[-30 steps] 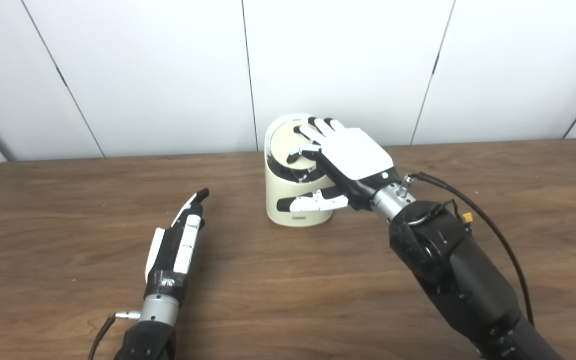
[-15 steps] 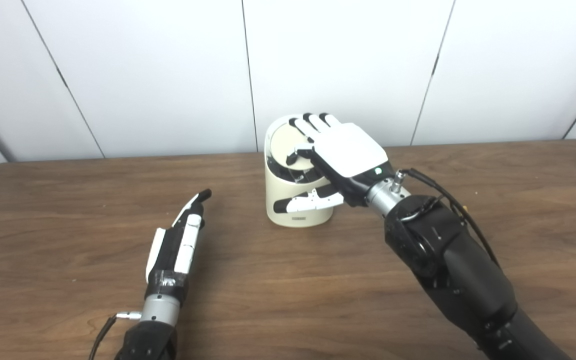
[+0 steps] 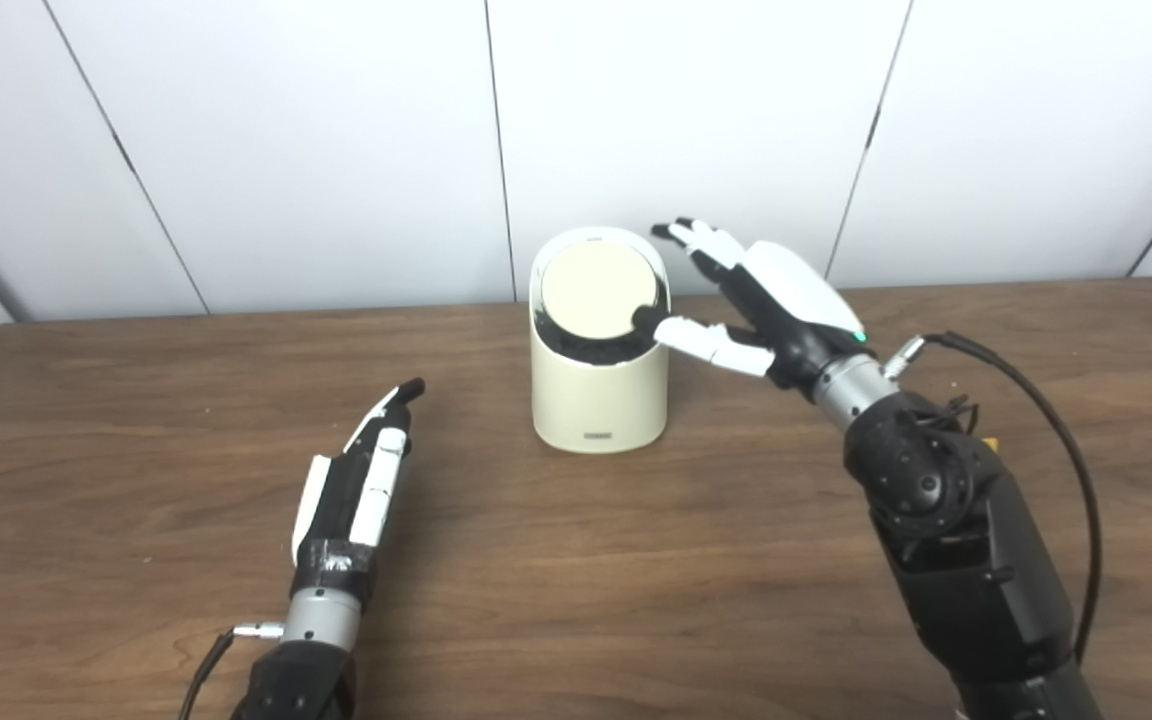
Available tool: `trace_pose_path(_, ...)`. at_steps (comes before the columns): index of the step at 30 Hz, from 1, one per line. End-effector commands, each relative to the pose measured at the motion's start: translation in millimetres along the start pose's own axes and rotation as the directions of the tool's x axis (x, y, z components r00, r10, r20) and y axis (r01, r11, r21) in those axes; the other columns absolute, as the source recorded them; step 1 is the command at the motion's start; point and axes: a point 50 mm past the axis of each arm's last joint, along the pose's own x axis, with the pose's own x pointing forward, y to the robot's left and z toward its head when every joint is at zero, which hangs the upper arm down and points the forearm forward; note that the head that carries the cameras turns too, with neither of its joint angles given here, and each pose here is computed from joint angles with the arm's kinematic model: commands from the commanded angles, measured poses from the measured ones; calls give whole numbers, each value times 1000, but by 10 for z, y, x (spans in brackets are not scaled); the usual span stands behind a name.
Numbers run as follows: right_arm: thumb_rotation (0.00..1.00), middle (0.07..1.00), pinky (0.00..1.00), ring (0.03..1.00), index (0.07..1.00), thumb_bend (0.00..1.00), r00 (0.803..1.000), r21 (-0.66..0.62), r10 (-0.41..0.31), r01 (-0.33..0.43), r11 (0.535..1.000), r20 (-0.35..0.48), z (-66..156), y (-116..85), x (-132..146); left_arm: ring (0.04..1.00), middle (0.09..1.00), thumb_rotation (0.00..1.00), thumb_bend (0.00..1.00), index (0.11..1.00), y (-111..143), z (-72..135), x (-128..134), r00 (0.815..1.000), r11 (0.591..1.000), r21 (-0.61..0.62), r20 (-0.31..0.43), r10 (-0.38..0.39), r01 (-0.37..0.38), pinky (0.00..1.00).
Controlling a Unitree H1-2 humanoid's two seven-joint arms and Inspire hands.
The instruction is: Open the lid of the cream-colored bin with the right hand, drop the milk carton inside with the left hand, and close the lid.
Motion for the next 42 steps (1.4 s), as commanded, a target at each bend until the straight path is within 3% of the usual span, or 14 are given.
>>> trace_pose_path(1, 1000, 1000, 981, 1000, 1000, 528, 995, 16, -87, 86, 996, 51, 64, -128, 54, 978, 974, 950, 547, 925, 2, 166, 38, 996, 1000, -7, 85, 3, -2, 962)
trace_pose_path(4, 1000, 1000, 998, 1000, 1000, 507, 993, 35, -116, 115, 993, 33, -35, -154, 23, 979, 975, 947, 542, 924, 8, 180, 35, 996, 1000, -11, 94, 1, 0, 961)
trace_pose_path(6, 1000, 1000, 920, 999, 1000, 518, 993, 54, -119, 119, 991, 8, -111, -149, -24, 967, 970, 933, 547, 920, 8, 194, 30, 995, 1000, -16, 100, 0, 1, 948)
trace_pose_path(8, 1000, 1000, 914, 1000, 1000, 515, 993, 57, -121, 121, 991, -10, -179, -131, -75, 967, 970, 918, 548, 924, 15, 208, 28, 995, 1000, -31, 104, 2, 2, 953)
trace_pose_path(18, 1000, 978, 852, 945, 1000, 582, 990, 191, -77, 98, 977, -114, -502, 149, -537, 974, 985, 841, 506, 981, 215, 195, -109, 993, 999, -4, 114, 38, -38, 929)
trace_pose_path(23, 1000, 971, 902, 955, 995, 618, 986, 324, -66, 114, 939, -154, -510, 310, -749, 981, 997, 814, 498, 1000, 347, 157, -300, 993, 998, -11, 104, 62, -62, 963)
trace_pose_path(26, 1000, 963, 838, 934, 987, 619, 985, 406, -79, 135, 904, -154, -448, 405, -867, 979, 995, 787, 486, 999, 405, 146, -424, 989, 996, -29, 121, 90, -87, 974)
trace_pose_path(33, 1000, 972, 890, 958, 993, 733, 976, 482, -87, 176, 858, -200, -506, 536, -1060, 988, 1000, 779, 456, 996, 488, 46, -630, 989, 995, -15, 111, 98, -97, 969)
trace_pose_path(42, 1000, 958, 893, 936, 984, 626, 961, 496, -93, 216, 841, -260, -612, 679, -1278, 993, 996, 794, 459, 986, 538, -220, -747, 991, 992, 14, 60, 122, -123, 990)
